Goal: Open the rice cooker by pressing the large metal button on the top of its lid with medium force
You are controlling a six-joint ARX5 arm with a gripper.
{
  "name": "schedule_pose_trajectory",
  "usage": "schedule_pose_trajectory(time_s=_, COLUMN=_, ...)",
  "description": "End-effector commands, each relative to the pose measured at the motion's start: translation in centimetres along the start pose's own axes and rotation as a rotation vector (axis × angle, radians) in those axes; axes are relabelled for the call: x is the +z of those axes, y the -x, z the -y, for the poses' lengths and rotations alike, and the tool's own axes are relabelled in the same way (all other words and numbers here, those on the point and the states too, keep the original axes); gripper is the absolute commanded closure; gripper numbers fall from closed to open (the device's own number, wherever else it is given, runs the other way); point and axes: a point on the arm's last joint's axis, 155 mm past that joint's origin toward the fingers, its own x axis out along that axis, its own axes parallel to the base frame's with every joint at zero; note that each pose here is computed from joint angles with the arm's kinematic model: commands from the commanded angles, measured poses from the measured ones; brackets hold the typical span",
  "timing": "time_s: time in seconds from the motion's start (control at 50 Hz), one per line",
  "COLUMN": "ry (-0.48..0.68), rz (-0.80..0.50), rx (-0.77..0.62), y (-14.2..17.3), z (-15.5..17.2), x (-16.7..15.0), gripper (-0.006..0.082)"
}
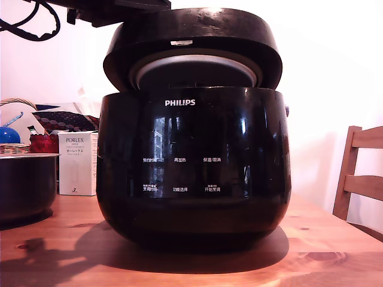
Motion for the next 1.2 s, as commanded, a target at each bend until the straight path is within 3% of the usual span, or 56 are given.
schedule_pose_trajectory(time_s=0.0, ry=0.001, rz=0.001, rx=0.005, y=0.1, z=-0.2, x=0.1, gripper=0.0787)
schedule_pose_trajectory(time_s=0.48, ry=-0.016, rz=-0.024, rx=0.011, y=-0.4, z=-0.6, x=2.2, gripper=0.0787)
schedule_pose_trajectory(time_s=0.94, ry=-0.063, rz=-0.04, rx=0.011, y=-0.8, z=-0.7, x=6.8, gripper=0.0787)
schedule_pose_trajectory(time_s=1.18, ry=-0.095, rz=-0.002, rx=0.085, y=-0.1, z=-3.2, x=9.6, gripper=0.0787)
